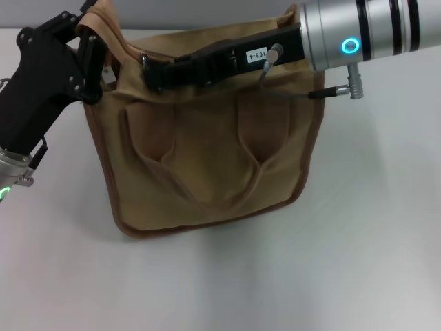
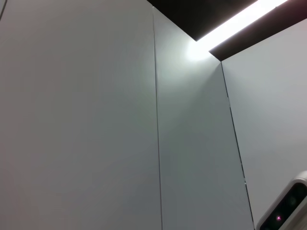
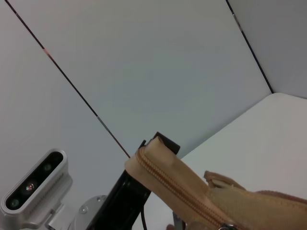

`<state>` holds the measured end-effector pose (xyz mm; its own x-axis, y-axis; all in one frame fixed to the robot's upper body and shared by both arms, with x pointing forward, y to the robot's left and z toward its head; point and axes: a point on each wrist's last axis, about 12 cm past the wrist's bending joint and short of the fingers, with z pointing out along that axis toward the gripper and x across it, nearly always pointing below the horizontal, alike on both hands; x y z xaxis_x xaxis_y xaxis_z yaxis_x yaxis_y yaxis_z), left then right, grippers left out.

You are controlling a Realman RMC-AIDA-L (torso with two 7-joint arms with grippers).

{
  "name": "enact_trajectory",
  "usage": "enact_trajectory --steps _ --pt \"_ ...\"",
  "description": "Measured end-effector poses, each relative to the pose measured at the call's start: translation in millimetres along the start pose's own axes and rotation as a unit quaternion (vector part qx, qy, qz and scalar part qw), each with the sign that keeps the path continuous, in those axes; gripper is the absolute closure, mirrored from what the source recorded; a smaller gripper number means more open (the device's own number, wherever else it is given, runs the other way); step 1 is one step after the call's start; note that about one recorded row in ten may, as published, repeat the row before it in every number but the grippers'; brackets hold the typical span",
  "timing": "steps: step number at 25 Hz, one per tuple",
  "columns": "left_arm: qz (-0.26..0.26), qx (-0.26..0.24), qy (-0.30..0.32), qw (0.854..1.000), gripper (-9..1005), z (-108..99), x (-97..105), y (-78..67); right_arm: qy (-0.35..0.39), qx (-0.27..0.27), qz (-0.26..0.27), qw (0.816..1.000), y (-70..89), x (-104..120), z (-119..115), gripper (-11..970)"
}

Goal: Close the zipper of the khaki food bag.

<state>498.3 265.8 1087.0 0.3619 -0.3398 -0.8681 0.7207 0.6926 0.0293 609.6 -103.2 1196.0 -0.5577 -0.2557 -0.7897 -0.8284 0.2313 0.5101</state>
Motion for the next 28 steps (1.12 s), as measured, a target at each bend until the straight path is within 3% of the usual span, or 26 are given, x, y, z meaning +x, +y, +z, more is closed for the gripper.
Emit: enact_trajectory --steps 1,3,8,23,28 --pt "0.0 0.0 0.0 1.0 970 0 0 0.0 -0.002 0.001 -0.004 1.0 0.7 -1 -2 641" --pt "0.0 -0.002 0.002 1.0 970 0 0 0.4 -0.006 0.003 -0.008 1.0 1.6 -2 -4 780" --pt "0.001 -0.005 0.009 1.0 970 1 2 2.1 -0.012 0.007 -0.012 1.0 4.1 0 -12 907" --pt "-0.001 -0.007 0.01 1.0 970 1 1 4.4 -0.038 0.014 -0.024 0.999 7.6 2 -40 954" --pt "-0.007 -0.003 0.01 1.0 970 2 1 4.1 -0.029 0.009 -0.034 0.999 6.5 2 -35 942"
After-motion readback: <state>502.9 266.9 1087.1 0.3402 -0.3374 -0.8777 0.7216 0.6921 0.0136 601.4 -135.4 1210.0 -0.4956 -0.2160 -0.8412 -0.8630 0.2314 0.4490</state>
